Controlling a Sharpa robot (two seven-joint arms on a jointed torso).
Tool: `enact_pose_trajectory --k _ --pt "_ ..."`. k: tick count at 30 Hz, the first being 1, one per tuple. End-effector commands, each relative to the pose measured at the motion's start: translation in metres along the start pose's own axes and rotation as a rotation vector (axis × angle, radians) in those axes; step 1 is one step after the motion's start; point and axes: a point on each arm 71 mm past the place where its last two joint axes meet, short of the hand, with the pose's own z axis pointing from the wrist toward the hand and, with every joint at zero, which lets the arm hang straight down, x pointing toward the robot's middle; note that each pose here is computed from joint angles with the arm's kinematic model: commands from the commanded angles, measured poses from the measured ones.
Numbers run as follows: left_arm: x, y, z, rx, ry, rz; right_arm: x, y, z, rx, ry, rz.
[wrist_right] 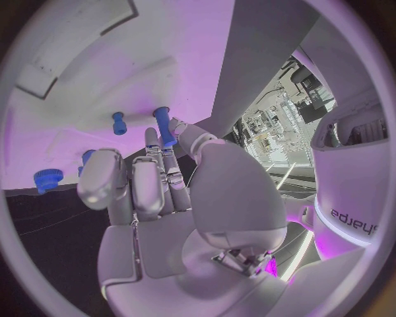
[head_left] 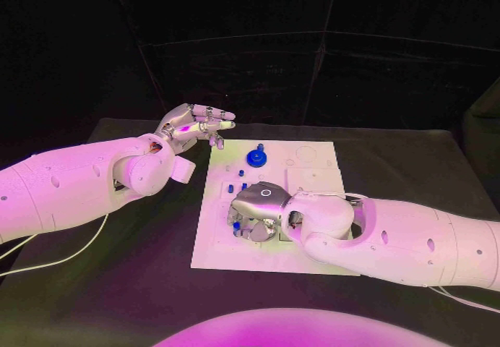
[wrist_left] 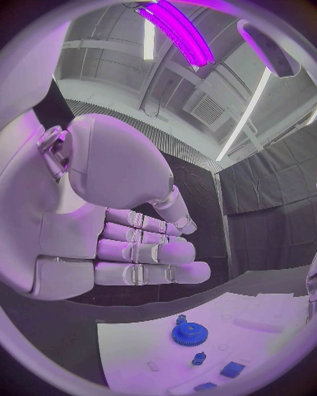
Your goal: Assemble the parts on the task board
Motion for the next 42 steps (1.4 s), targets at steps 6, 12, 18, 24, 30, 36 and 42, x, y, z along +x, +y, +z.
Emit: enact_pose_trajectory --k 6,12,18,24,30,36,42 --pt "0.0008 -0.0015 0.0002 0.006 0.008 -0.008 -0.004 0.0 -0.001 -0.009 -0.045 0.011" --pt "0.0005 -0.0015 0.0 0.006 0.008 -0.008 -0.007 -0.003 -0.005 -0.006 -0.09 0.022" --pt "-0.0008 -0.0015 -0.0006 0.005 0.006 -0.007 -0.012 -0.008 -0.019 -0.012 -0.159 0.069" --pt "-0.0019 -0.0015 -0.0013 0.004 0.003 -0.006 -0.02 -0.028 -0.046 0.066 -0.22 0.229" --pt "-0.0025 -0.0016 -0.0019 0.004 0.002 -0.006 -0.032 -0.07 -0.084 0.273 -0.197 0.418" --pt "-0.0025 -0.0016 -0.0023 0.004 0.007 -0.008 -0.029 -0.101 -0.119 0.429 -0.13 0.492" --pt "-0.0041 -0.0013 -0.0034 0.002 0.006 -0.008 -0.024 -0.113 -0.141 0.579 -0.048 0.391"
